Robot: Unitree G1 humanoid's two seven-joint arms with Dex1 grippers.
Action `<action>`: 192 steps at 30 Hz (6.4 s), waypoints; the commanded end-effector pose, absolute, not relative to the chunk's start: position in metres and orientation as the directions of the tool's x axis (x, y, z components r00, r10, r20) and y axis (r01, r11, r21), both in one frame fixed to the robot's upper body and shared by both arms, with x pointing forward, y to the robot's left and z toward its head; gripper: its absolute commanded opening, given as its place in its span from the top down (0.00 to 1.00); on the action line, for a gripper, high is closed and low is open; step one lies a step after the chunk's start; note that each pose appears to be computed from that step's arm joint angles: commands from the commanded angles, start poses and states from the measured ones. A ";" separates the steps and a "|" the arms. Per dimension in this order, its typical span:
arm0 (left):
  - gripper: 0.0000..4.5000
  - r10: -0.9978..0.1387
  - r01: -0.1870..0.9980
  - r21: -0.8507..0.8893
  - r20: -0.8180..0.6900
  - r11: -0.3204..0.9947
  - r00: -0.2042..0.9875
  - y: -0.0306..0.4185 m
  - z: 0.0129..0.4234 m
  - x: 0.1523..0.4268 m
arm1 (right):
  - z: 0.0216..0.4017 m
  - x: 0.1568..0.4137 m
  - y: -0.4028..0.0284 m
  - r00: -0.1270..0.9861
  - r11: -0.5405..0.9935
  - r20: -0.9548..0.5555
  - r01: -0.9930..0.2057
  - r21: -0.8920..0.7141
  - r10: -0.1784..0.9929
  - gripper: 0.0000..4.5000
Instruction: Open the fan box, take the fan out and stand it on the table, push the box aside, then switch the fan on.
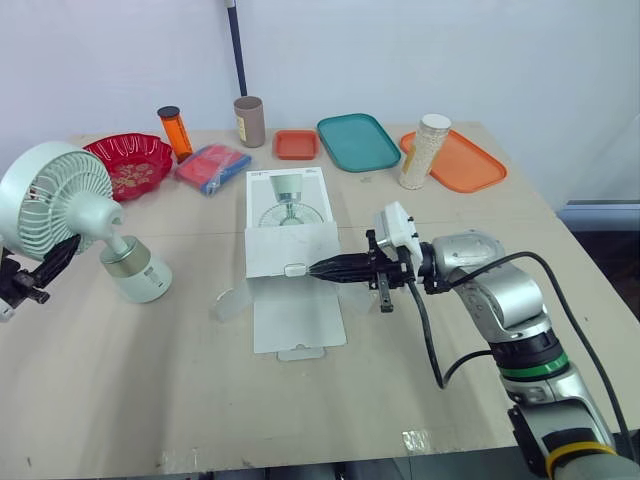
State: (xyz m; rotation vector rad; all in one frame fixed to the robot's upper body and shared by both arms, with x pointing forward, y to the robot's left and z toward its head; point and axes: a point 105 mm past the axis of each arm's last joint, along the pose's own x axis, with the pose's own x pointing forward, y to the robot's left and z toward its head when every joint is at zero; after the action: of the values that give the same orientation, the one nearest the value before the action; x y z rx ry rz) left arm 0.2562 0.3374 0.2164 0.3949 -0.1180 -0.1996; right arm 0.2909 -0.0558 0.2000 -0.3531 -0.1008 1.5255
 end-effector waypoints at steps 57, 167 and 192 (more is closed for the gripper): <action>0.01 -0.750 0.688 0.338 0.096 0.643 0.654 0.174 0.282 0.212 | 0.215 0.298 -0.054 0.080 0.029 -0.128 -0.931 -0.364 0.988 1.00; 0.00 -0.810 0.821 0.140 -0.137 0.554 0.570 0.159 0.108 0.262 | 0.170 0.300 -0.323 0.905 0.991 -0.405 0.107 -0.081 -0.130 1.00; 0.00 -0.821 0.829 0.153 -0.129 0.538 0.557 0.156 0.110 0.268 | 0.182 0.254 -0.290 0.847 0.833 -0.453 -0.447 -0.325 0.278 0.03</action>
State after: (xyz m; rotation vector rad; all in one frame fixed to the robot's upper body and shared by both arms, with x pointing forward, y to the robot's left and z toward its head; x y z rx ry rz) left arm 0.2682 0.1549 0.1026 0.1881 0.0743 -0.9785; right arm 0.2580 -0.2987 0.1588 -0.3664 0.4902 0.3363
